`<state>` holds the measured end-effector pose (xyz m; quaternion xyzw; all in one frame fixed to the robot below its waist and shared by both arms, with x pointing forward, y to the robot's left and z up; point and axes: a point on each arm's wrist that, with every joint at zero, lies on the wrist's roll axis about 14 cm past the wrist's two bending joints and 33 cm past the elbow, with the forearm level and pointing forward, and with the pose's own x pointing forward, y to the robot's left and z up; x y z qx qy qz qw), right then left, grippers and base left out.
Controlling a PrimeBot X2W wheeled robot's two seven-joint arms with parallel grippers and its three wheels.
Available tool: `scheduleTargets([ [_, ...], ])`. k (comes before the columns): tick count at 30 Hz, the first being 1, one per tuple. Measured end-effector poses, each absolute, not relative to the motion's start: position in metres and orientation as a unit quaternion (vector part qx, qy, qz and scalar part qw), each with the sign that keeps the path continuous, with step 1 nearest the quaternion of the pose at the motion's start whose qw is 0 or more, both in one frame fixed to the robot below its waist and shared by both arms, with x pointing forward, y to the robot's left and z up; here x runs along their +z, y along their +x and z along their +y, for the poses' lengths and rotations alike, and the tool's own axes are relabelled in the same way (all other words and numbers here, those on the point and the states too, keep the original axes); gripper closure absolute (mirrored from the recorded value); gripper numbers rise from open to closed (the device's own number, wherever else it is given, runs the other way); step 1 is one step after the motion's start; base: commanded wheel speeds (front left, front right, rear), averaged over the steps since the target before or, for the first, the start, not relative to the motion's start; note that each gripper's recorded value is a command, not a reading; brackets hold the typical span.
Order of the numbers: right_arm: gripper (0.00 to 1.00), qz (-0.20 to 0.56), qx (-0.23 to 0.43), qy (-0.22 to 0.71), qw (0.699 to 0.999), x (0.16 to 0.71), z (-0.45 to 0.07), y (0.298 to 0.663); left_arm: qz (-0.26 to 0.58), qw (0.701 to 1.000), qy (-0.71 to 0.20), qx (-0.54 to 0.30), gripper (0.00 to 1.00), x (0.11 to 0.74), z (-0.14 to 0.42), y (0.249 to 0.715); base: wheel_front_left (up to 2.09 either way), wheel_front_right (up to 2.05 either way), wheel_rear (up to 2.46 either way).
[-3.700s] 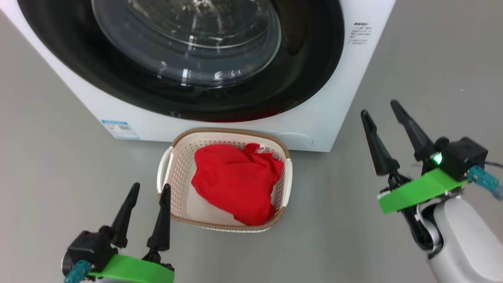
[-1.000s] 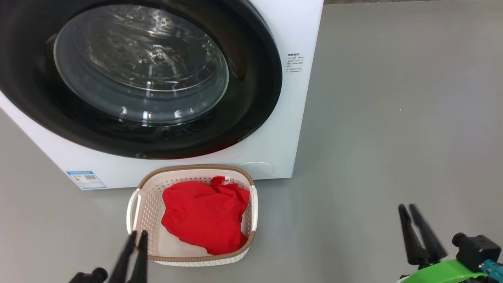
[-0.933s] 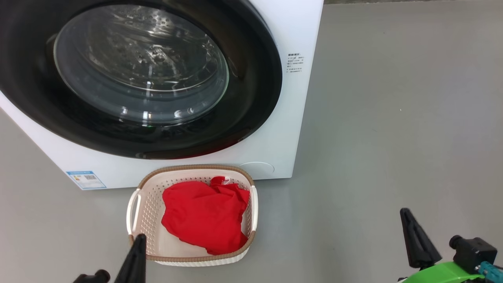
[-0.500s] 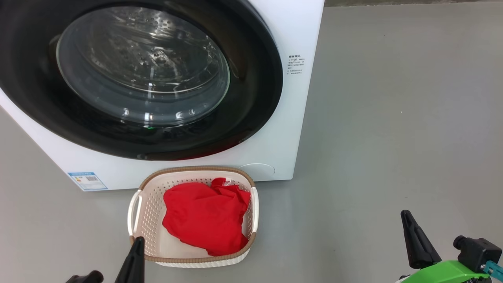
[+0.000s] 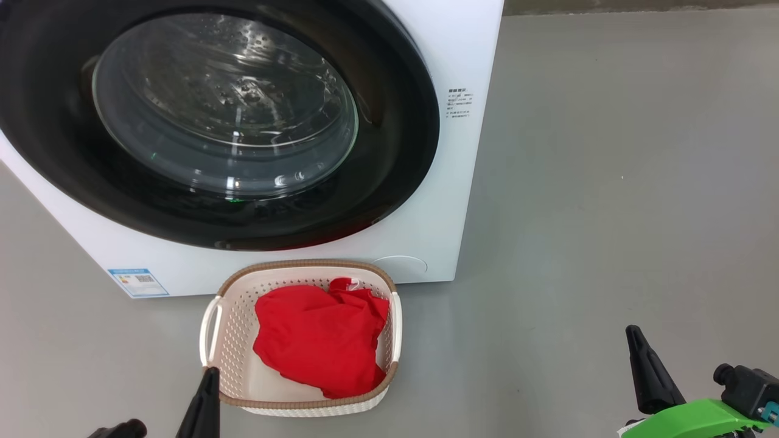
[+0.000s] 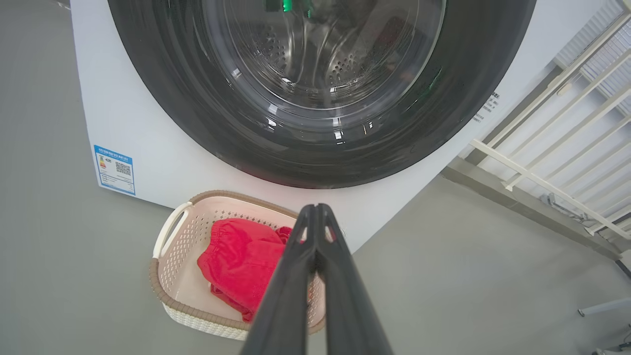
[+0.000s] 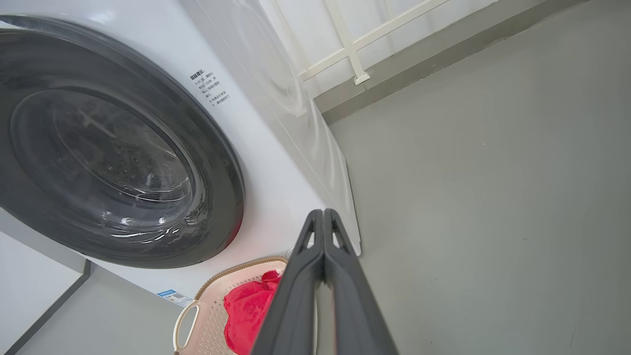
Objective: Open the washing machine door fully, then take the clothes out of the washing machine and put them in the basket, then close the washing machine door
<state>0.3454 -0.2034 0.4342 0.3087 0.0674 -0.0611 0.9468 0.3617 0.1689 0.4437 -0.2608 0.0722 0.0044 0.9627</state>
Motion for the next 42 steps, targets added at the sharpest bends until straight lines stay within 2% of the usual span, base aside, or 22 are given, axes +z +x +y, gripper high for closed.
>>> scheduleTargets([
  [18,1.00,0.071,-0.075,0.380,0.919,0.434,-0.207,0.346,0.075,0.936,-0.343,0.023,1.00,0.445,0.175,0.362,0.00,0.00,0.00],
  [42,1.00,0.062,-0.080,0.483,0.870,0.442,-0.208,0.353,0.072,0.885,-0.459,0.038,1.00,0.451,0.180,0.366,0.00,0.00,0.00],
])
